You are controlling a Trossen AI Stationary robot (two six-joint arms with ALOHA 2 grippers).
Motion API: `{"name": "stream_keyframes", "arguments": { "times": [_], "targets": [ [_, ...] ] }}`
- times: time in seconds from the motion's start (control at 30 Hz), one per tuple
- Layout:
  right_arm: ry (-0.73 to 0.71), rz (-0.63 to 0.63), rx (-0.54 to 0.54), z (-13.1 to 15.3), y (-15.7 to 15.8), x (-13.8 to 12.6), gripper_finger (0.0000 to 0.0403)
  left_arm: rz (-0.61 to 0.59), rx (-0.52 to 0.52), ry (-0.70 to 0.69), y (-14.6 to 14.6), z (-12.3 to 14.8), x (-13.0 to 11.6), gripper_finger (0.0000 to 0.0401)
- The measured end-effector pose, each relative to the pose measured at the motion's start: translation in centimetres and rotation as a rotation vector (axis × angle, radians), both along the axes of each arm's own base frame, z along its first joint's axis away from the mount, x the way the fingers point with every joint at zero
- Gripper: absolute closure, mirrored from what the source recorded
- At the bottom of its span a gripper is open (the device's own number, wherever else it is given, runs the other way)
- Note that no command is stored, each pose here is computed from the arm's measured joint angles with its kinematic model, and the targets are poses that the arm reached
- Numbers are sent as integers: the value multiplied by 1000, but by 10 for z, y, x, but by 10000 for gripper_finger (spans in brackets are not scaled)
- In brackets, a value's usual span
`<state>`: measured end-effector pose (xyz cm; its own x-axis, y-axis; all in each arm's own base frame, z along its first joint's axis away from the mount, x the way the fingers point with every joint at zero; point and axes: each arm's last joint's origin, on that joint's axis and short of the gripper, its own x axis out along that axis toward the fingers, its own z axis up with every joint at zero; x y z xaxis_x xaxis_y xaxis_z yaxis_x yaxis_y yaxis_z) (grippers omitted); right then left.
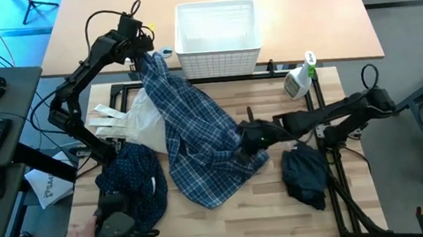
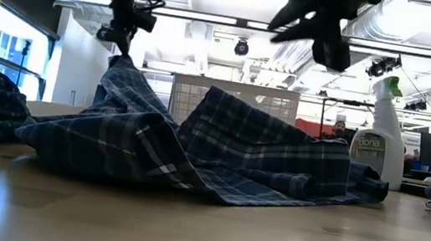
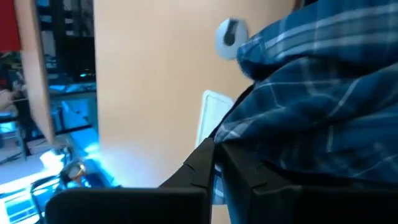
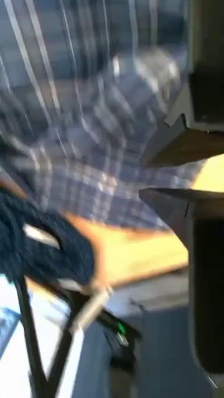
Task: Fold Laundry from Bin
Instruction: Fold the blue checkered long sleeve
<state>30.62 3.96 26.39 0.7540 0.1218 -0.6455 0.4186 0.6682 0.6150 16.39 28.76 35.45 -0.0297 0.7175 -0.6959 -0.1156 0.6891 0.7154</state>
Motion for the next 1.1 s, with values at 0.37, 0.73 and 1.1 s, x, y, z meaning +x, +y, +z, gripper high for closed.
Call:
{"name": "stream_keyframes", "arguments": {
  "times": [0.37,0.73,1.1],
  "targets": [
    [207,-14,-94,-97,-7,31,263,-2,7,-27,0,4,0,370],
    [596,264,-24,-133,78,-8,392,-49,24,-7,-9,6,13,399],
    [744,205,9,-57,134,-104,332,-312,-108,-140,-71,15,58,396]
  ]
}}
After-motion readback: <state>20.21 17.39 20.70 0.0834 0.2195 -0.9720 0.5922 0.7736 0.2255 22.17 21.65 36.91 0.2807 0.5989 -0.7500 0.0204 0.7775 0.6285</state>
